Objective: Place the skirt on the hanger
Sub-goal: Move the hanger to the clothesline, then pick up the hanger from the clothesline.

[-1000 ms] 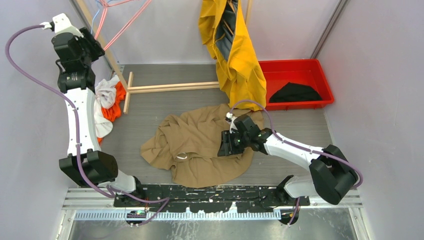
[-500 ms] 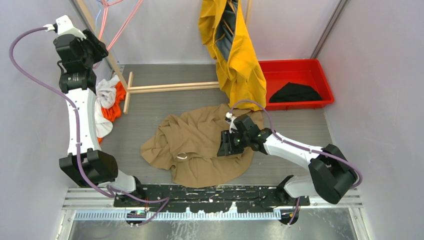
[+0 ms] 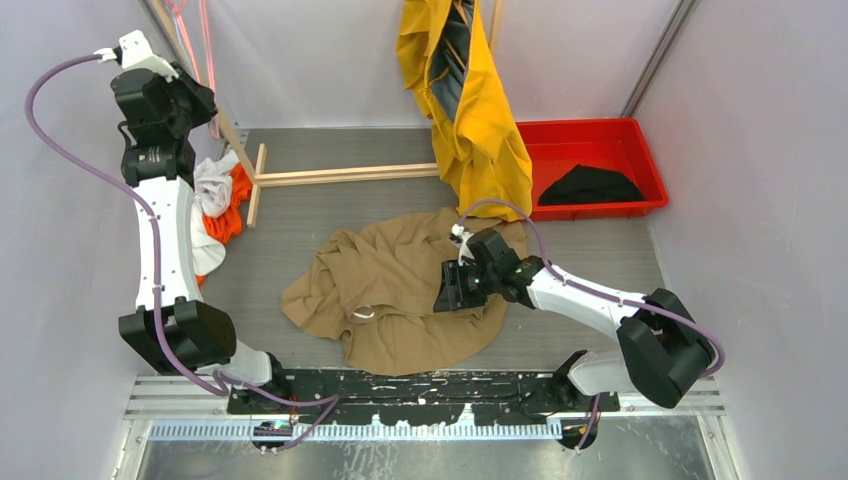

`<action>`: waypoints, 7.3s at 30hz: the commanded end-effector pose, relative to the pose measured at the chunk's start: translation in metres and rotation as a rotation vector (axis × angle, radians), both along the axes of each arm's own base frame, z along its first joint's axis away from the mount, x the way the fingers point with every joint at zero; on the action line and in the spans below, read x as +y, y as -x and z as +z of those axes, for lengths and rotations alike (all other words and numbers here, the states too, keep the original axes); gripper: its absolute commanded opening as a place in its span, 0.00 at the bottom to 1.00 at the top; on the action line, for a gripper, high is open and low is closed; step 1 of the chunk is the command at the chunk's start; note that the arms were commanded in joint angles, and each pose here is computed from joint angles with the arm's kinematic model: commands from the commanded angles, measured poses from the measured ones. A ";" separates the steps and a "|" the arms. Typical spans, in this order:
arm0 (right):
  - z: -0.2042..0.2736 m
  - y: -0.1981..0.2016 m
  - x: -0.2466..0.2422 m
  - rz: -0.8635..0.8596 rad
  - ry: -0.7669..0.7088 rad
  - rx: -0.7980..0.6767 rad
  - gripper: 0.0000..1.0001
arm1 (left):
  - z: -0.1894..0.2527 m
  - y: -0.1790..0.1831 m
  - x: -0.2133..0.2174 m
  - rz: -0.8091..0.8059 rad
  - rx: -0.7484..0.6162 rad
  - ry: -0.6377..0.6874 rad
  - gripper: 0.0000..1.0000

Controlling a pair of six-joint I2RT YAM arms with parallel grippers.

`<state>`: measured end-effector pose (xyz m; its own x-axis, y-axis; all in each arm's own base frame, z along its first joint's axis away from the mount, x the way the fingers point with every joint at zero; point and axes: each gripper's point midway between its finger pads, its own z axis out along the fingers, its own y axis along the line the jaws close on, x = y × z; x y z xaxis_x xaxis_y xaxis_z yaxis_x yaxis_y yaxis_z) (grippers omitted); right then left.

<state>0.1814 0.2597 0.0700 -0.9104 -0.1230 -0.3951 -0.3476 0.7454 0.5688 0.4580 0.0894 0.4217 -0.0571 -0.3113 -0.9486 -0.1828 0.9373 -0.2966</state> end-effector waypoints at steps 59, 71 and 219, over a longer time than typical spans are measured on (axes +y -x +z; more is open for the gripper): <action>0.433 -0.255 0.129 -0.059 -0.848 -0.591 0.53 | 0.003 -0.026 -0.180 -0.650 -0.039 -0.067 0.28; 0.425 -0.223 0.164 -0.033 -0.778 -0.628 0.52 | -0.008 -0.008 -0.213 -0.692 0.014 -0.083 0.35; 0.490 -0.215 0.149 0.274 -1.015 -1.049 0.01 | 0.031 0.122 -0.172 -0.677 -0.066 0.187 0.99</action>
<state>0.4257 0.4184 0.5114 -0.3111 0.4064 -0.8591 -0.9144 0.1183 0.3870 0.3475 -0.0838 0.4323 -0.3047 -0.3789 -0.8738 0.4312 0.7632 -0.4812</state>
